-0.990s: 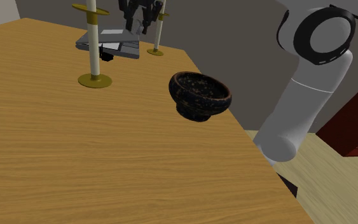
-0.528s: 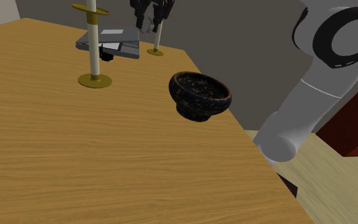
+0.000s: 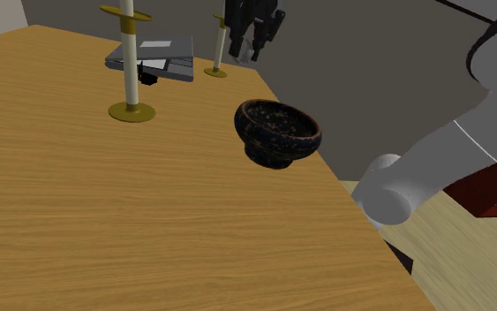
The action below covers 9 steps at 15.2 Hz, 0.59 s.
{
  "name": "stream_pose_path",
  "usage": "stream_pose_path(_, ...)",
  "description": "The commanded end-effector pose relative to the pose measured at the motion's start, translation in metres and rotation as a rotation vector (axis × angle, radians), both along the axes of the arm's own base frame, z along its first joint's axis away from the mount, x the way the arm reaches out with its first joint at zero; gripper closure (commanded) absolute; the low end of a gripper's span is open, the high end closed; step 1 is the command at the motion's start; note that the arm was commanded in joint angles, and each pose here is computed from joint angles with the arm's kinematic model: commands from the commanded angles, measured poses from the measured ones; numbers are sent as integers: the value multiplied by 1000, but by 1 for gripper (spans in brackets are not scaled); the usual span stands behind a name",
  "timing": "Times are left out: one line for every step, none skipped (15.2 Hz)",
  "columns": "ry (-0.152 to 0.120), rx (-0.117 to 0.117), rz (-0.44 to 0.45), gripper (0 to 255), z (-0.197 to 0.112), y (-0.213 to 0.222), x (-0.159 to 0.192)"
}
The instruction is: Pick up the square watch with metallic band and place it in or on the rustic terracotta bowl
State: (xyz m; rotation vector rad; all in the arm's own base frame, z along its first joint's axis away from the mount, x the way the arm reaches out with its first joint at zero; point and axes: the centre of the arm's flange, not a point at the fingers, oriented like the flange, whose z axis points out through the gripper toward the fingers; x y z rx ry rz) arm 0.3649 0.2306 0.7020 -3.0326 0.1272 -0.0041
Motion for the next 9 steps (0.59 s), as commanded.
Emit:
stream_pose_path(0,1,-1,255,-1,-7,-26)
stream_pose_path(0,1,-1,255,-1,-9,-39)
stream_pose_path(0,1,-1,255,-1,-11,-52)
stream_pose_path(0,1,-1,255,-1,-14,-65)
stream_pose_path(0,1,-1,255,-1,-16,-78)
stream_pose_path(0,1,-1,255,-2,-18,-91)
stream_pose_path(0,1,-1,255,-2,-21,-104)
stream_pose_path(0,1,-1,255,-2,-23,-117)
stream_pose_path(0,1,-1,255,-7,-23,-117)
